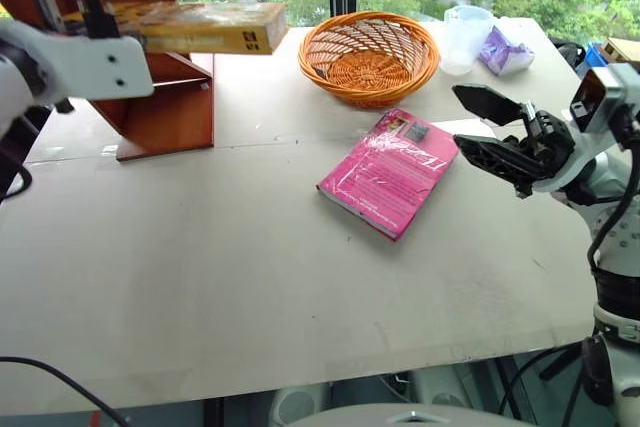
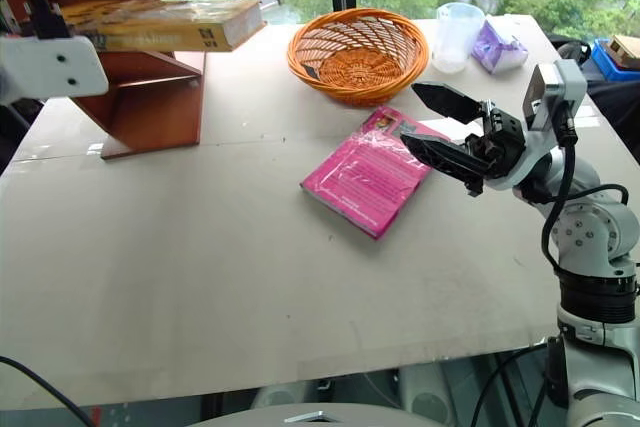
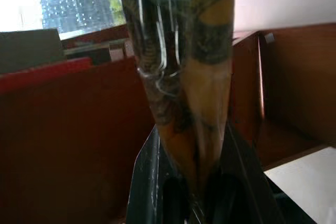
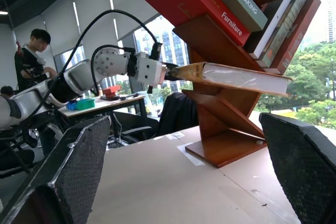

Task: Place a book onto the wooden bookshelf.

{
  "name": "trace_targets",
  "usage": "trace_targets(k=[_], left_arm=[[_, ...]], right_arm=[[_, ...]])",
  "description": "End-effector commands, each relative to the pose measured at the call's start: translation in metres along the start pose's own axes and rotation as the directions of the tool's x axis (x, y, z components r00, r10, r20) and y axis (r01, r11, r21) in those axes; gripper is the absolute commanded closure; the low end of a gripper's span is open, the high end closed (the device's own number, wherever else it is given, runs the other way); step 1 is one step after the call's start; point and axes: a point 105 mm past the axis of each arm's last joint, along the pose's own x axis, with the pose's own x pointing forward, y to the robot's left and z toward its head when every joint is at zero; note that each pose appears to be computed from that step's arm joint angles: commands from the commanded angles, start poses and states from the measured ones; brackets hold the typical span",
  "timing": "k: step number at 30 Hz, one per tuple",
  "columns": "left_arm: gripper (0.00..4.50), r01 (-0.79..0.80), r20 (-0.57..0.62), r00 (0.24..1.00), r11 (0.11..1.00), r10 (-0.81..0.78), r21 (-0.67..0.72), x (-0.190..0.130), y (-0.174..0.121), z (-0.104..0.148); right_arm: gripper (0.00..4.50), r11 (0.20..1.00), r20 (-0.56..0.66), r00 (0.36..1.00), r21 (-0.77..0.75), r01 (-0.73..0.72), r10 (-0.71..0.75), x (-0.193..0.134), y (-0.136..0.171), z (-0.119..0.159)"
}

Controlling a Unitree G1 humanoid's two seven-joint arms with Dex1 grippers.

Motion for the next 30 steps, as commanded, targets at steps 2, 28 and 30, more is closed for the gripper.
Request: trace_targets(k=[2,28,30], left_arm=[[4.48,0.052,-0.099,0.994,0.998,-0.049,0.028,0.017,0.013,-0.027],[4.48,0.285,-0.33,0.883,0.941,-0.332,-0.183,0.023,-0.029,-0.104],[4.07,0.292,-0.344,0.873,0.936,-0.345,-0.197,0.019,-0.032,-0.108]], right_arm=[[0.0,0.997,0.012,0.999,-0.055,-0.05,0.051,0.012,0.011,0.009],[0.0,0.983,0.009,0.994,-0.149,0.11,-0.11,0.005,0.001,0.028],[0.0,0.986,0.018,0.995,-0.136,0.101,-0.099,0.005,0.002,0.029]])
